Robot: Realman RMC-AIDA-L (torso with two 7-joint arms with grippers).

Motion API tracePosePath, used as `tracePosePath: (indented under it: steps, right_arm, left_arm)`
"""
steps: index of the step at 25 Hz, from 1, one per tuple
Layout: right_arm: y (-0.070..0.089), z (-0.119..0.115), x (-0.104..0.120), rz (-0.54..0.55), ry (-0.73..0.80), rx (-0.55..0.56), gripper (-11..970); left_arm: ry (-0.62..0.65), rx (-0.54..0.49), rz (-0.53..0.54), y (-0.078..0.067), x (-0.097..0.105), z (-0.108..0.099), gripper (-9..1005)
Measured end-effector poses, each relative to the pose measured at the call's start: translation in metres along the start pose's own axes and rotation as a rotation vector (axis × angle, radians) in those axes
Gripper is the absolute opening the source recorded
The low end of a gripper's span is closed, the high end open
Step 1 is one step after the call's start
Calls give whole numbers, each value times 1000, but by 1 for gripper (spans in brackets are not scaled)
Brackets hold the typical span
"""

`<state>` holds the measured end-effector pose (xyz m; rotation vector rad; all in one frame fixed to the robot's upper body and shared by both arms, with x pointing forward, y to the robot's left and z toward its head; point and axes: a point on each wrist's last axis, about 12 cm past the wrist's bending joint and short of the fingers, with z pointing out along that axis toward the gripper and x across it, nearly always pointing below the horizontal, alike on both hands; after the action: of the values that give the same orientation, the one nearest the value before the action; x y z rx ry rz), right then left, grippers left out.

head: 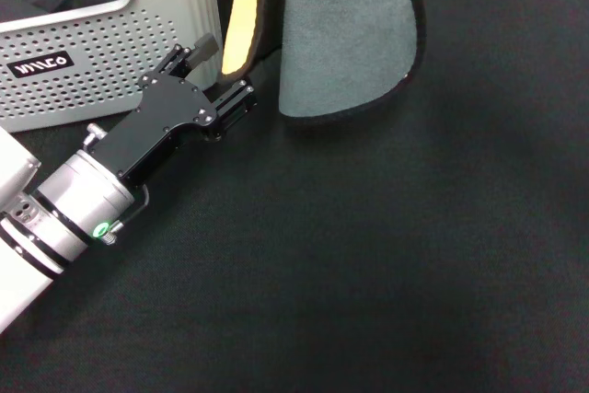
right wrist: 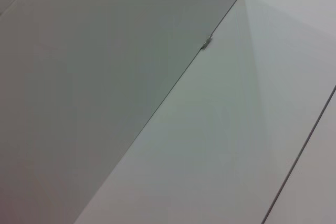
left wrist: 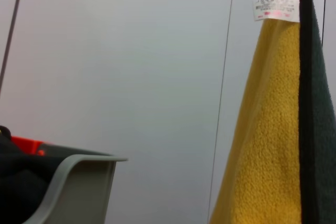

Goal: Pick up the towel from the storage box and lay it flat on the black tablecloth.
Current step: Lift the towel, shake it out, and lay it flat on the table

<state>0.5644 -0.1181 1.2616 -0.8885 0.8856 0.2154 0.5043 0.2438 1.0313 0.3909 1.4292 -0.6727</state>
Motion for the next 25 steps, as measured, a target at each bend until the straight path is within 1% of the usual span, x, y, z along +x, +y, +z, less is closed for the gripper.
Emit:
tracePosePath:
  steps: [6, 14, 23, 25]
  right_arm:
    - [3, -4, 1, 12, 6, -2, 16]
    - [1, -6, 2, 11, 15, 7, 16]
    - [-1, -7, 3, 9, 21, 15, 16]
    - [-1, -7, 3, 9, 22, 15, 16]
  left_arm:
    - [-3, -5, 22, 0, 0, -2, 760]
    - [-16, -17, 21, 2, -1, -3, 759]
    - [-39, -4, 12, -1, -3, -7, 646]
    - [-37, -4, 11, -2, -2, -8, 564]
